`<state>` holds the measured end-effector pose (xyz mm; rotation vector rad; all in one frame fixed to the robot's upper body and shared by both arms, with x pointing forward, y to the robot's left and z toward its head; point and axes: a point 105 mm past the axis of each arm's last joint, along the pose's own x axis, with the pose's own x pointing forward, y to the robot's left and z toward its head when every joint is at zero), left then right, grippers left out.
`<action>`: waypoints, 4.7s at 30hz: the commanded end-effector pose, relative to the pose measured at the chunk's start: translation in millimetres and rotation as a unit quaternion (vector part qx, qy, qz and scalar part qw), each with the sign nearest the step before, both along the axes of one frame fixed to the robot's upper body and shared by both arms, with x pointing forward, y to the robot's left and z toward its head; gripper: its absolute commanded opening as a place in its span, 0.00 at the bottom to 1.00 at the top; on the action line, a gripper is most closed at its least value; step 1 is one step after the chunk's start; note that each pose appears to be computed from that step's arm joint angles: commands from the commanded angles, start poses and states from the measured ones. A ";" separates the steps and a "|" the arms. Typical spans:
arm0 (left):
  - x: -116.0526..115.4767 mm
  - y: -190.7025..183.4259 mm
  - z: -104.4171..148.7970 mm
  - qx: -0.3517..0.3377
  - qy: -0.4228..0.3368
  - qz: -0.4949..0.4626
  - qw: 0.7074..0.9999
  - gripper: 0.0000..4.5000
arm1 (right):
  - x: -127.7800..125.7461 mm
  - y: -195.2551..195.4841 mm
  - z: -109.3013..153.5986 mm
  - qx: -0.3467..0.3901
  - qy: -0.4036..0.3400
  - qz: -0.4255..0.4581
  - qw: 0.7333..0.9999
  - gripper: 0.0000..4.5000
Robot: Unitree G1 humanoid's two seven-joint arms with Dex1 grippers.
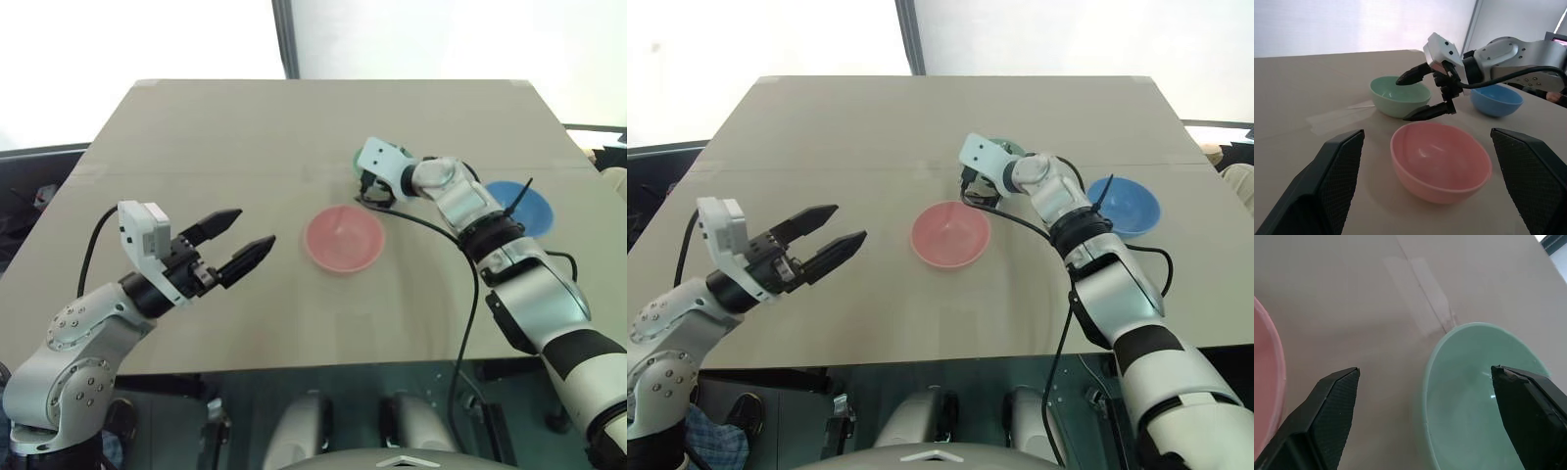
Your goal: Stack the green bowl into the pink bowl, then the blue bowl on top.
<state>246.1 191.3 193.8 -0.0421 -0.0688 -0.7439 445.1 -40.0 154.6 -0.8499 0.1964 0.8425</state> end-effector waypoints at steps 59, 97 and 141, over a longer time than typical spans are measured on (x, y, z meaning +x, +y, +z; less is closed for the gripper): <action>0.4 -36.6 8.4 0.022 -0.041 -0.156 0.987 0.98 | -98.3 -90.5 57.1 -0.032 -0.125 0.072 0.989 0.63; 2.0 -73.2 15.5 -0.005 -0.059 -0.245 0.968 0.98 | -99.4 -213.6 -22.1 0.053 0.052 -0.258 0.963 0.01; -10.4 -10.1 -12.3 0.053 -0.005 -0.084 0.995 0.98 | -179.8 -121.3 28.9 0.214 0.103 0.043 0.971 0.63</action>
